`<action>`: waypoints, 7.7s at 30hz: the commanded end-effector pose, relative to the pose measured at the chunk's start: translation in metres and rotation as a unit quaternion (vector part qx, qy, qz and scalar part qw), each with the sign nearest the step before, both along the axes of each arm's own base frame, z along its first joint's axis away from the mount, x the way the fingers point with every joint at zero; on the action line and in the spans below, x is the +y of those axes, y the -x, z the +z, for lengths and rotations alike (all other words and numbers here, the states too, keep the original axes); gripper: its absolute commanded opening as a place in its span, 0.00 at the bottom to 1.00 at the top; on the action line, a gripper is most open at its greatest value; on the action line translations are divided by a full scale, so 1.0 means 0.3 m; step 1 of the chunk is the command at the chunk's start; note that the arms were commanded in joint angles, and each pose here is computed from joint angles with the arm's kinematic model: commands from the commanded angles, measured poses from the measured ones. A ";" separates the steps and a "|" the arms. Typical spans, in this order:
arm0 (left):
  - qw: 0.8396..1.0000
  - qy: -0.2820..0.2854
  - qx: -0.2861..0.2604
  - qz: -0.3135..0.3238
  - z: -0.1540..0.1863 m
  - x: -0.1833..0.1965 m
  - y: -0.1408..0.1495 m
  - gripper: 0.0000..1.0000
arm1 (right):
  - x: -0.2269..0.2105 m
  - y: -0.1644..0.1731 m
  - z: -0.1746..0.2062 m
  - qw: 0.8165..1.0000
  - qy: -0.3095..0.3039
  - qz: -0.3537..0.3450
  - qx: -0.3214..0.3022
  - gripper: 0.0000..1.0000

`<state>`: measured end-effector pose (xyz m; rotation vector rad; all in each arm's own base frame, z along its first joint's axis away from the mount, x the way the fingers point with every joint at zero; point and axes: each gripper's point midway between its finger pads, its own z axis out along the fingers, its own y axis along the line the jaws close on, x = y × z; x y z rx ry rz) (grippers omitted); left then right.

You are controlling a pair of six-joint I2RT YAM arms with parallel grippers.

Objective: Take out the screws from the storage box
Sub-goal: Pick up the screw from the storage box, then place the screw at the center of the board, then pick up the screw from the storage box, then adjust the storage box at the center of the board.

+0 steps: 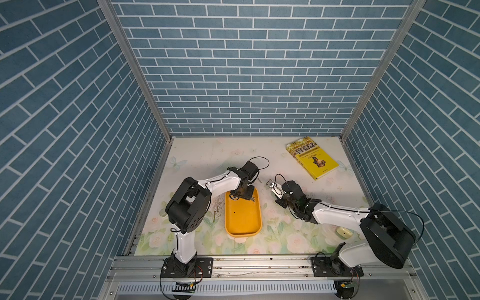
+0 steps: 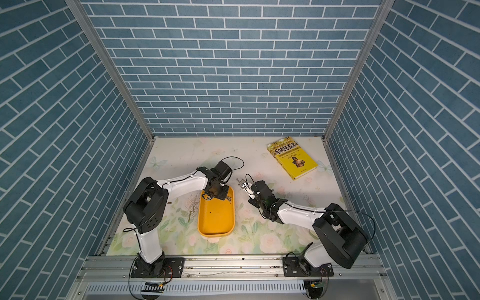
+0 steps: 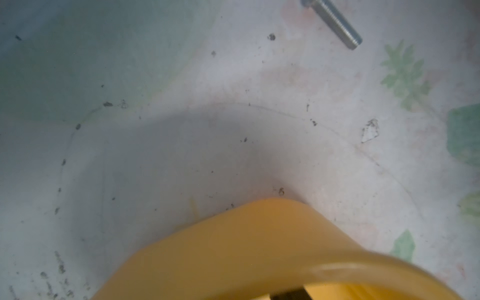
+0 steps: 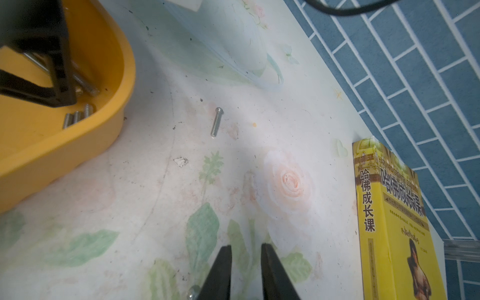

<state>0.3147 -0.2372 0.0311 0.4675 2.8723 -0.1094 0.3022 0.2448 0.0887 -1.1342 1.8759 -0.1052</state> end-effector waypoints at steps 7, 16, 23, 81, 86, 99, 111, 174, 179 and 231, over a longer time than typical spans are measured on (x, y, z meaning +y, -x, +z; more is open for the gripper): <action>1.000 -0.013 0.018 -0.003 -0.045 0.000 0.004 0.44 | 0.026 -0.012 -0.001 1.000 0.006 0.010 0.006 0.24; 0.998 -0.045 0.052 0.008 -0.112 0.054 0.060 0.36 | 0.031 -0.012 -0.014 1.000 0.009 0.012 0.011 0.24; 0.996 -0.068 0.058 0.008 -0.119 0.083 0.108 0.37 | 0.040 -0.011 -0.030 1.000 0.013 0.017 0.021 0.23; 0.933 0.115 -0.278 0.195 0.481 0.343 -0.086 0.00 | -0.153 0.236 0.616 0.848 -0.500 0.020 -0.176 1.00; 0.925 0.107 -0.252 0.263 0.411 0.460 -0.077 0.00 | -0.036 0.202 0.635 0.901 -0.421 0.046 -0.097 1.00; 0.932 0.068 -0.157 0.321 0.144 0.574 0.017 0.00 | 0.239 0.131 0.444 0.947 -0.303 0.088 0.065 0.66; 0.938 0.082 -0.122 0.314 0.002 0.565 0.106 0.00 | 0.509 0.144 0.144 0.986 -0.072 0.073 0.132 0.49; 0.937 0.056 -0.122 0.322 -0.021 0.606 0.150 0.60 | 0.572 0.056 -0.297 0.953 0.104 0.063 0.278 0.46; 0.938 0.057 -0.122 0.321 -0.020 0.604 0.149 0.60 | 0.550 0.087 -0.332 0.942 0.110 0.064 0.311 0.38; 0.912 0.229 -0.253 0.230 0.333 0.434 0.063 0.84 | 0.444 0.059 0.148 0.974 -0.080 0.087 0.196 0.00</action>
